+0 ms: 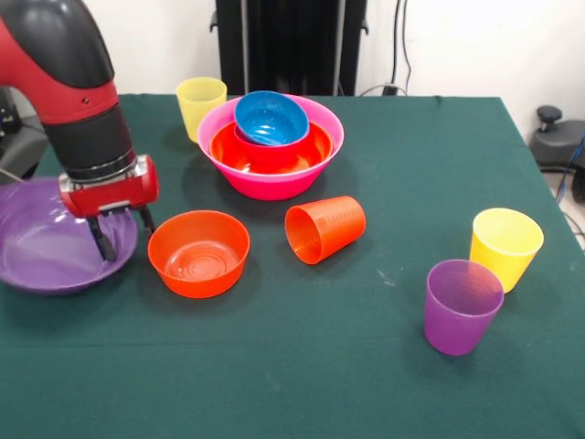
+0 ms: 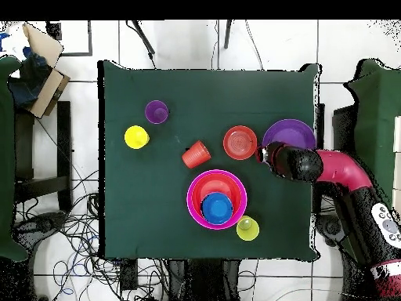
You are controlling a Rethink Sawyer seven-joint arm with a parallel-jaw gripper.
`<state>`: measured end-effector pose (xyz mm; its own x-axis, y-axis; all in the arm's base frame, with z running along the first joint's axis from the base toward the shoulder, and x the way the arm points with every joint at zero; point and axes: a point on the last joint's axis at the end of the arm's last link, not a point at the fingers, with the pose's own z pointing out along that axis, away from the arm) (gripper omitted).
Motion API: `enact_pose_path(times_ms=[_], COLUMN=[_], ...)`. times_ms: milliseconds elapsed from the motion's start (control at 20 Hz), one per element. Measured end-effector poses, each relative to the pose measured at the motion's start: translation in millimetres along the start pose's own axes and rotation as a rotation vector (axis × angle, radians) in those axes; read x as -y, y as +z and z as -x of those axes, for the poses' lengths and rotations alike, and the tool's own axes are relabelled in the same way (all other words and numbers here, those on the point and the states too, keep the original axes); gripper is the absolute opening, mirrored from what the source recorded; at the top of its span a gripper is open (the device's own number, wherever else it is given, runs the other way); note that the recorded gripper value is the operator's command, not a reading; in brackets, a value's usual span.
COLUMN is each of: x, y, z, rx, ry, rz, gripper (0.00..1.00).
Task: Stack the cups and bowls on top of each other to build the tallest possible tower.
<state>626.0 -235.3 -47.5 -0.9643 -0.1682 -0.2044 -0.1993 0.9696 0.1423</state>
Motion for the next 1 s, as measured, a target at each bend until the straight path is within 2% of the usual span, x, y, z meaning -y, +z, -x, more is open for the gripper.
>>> enact_pose_path(times_ms=[150,500,800,1000], x=[-7,-35,-44,-44], y=[-11,-43,-47,-40], z=[-1.1,-2.0,3.0,-0.7], rx=[-0.013,-0.048,-0.038,-0.028], ry=[-0.033,-0.141,-0.171,-0.165], rz=[-0.019,-0.072,-0.092,-0.087], gripper=[1.00,1.00,1.00,1.00])
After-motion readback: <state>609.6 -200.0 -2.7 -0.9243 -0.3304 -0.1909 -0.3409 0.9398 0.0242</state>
